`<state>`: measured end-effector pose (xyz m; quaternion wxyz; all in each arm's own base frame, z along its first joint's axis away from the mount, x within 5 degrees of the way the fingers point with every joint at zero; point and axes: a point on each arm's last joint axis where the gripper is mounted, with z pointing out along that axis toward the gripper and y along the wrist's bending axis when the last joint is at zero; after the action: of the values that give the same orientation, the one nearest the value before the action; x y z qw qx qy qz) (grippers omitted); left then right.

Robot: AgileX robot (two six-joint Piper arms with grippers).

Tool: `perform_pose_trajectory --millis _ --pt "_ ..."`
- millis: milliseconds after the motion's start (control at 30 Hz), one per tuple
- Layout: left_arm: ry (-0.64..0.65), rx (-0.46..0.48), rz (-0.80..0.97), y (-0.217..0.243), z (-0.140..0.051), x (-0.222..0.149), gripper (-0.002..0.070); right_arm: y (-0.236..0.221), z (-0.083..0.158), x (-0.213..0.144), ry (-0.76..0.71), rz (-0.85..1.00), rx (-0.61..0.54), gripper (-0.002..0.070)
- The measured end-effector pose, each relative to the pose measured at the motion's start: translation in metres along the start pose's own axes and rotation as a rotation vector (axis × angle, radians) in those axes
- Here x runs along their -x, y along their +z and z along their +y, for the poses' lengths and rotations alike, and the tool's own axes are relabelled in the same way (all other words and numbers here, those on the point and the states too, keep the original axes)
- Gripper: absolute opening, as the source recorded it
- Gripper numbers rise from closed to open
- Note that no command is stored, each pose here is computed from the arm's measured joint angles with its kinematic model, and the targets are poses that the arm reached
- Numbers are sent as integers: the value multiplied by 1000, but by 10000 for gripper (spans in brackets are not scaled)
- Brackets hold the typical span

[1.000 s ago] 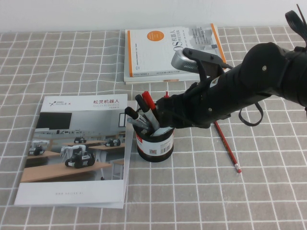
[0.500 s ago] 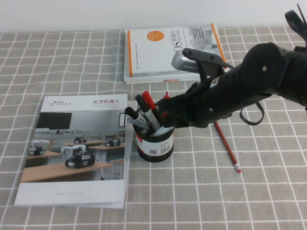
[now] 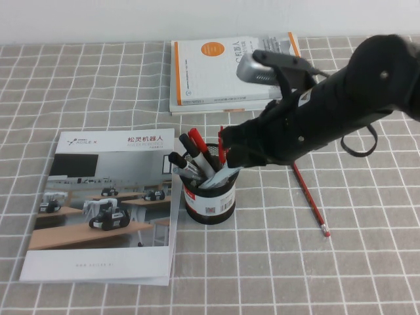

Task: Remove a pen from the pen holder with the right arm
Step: Pick up the pen from the pen holder, then place the pen on the table

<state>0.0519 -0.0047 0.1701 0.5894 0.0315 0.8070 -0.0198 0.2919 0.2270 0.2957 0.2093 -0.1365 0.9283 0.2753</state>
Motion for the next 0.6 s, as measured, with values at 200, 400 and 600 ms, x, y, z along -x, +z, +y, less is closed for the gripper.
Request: perform_pose_trajectory --millis 200,400,600 --pt "0 0 0 0 0 0 -3 -25 8 -1 -28 -31 13 107" --pt "0 0 0 0 0 0 -3 -63 17 -5 -81 -64 1 107" --pt "0 0 0 0 0 0 -3 -113 21 -11 -117 -125 -86 107"
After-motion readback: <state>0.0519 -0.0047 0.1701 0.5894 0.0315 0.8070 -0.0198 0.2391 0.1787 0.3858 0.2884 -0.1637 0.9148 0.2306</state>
